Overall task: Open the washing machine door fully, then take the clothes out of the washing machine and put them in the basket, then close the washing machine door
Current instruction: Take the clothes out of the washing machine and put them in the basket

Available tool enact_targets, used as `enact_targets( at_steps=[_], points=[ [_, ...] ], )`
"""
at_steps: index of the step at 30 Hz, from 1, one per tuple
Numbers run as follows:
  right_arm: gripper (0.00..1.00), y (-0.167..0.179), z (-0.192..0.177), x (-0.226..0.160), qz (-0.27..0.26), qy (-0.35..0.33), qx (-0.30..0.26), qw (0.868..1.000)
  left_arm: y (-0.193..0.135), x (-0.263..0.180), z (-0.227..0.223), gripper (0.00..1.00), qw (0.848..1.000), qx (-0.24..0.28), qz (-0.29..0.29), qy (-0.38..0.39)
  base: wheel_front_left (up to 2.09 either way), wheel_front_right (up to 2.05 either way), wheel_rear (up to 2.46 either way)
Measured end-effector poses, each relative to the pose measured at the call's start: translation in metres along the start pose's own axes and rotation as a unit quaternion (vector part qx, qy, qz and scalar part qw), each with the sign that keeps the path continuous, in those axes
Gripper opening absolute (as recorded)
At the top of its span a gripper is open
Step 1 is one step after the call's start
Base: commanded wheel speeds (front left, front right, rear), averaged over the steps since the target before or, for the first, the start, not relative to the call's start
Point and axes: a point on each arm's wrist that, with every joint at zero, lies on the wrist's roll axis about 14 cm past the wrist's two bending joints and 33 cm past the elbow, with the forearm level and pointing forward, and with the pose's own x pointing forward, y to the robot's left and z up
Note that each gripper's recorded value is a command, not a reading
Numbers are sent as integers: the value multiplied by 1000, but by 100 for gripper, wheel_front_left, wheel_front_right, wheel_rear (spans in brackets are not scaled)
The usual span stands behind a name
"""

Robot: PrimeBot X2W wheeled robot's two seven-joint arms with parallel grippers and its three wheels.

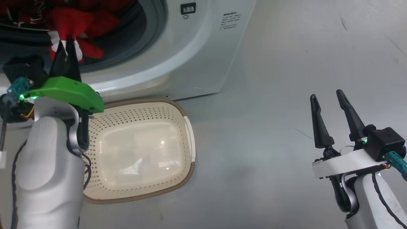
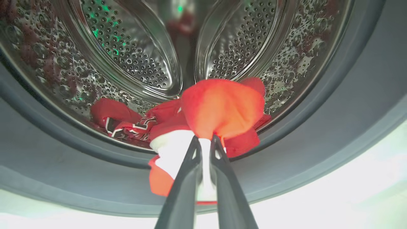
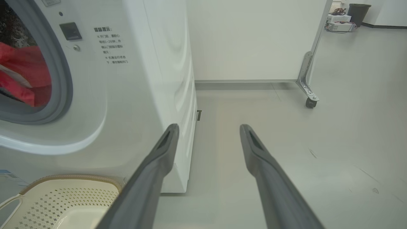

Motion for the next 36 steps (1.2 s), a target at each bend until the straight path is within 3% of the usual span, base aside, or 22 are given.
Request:
enact_targets(
  at_steps=[26, 36],
  points=[
    [100, 60, 22, -25, 83, -27, 7, 996, 17, -140, 63, 0, 987, 52, 56, -140, 0, 0, 0],
    [100, 65, 26, -26, 88, -31, 9, 996, 14, -159, 14, 0, 995, 38, 60, -75, 0, 0, 0]
  ],
)
